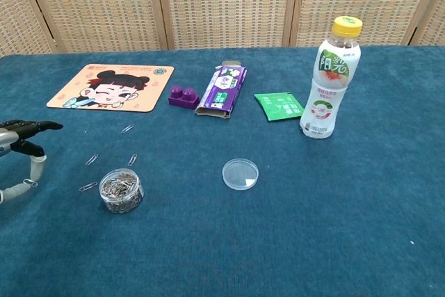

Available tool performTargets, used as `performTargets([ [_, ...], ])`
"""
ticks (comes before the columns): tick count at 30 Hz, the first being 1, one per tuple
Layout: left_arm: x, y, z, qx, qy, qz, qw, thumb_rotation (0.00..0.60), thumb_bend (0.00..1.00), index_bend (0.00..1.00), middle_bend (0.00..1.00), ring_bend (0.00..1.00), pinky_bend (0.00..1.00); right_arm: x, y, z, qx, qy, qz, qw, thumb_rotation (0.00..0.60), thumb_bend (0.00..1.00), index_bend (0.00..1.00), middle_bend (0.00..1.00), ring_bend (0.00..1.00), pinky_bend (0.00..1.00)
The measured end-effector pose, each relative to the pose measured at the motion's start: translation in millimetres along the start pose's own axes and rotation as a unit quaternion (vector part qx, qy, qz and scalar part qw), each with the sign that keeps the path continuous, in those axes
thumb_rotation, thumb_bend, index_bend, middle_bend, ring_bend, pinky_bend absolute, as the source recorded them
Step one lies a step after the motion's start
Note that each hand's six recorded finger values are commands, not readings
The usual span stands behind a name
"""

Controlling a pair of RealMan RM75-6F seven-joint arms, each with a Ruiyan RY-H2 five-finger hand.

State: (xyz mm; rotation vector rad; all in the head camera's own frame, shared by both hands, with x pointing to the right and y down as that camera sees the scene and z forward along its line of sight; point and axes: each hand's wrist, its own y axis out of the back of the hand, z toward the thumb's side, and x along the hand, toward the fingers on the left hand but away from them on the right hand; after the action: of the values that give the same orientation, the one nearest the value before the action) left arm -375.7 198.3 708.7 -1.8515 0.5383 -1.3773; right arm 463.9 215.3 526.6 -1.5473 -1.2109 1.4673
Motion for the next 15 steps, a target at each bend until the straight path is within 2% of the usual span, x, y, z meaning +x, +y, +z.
performTargets([
  [8,0.8,28.1,24.5,-0.013,-0.031,0.028,0.9990,0.600,0.44,0.62,0.00,0.00,0.00,0.3,-0.5,0.5,0.001,0.001,0.001,1.0000,0.600,0.00,0.00,0.00,0.00,0.00],
  [15,19.7,55.0,70.4,-0.009,-0.075,0.042,0.9962,0.600,0.44,0.62,0.00,0.00,0.00,0.0,-2.0,0.7,0.004,0.000,0.003,1.0000,0.600,0.00,0.00,0.00,0.00,0.00],
])
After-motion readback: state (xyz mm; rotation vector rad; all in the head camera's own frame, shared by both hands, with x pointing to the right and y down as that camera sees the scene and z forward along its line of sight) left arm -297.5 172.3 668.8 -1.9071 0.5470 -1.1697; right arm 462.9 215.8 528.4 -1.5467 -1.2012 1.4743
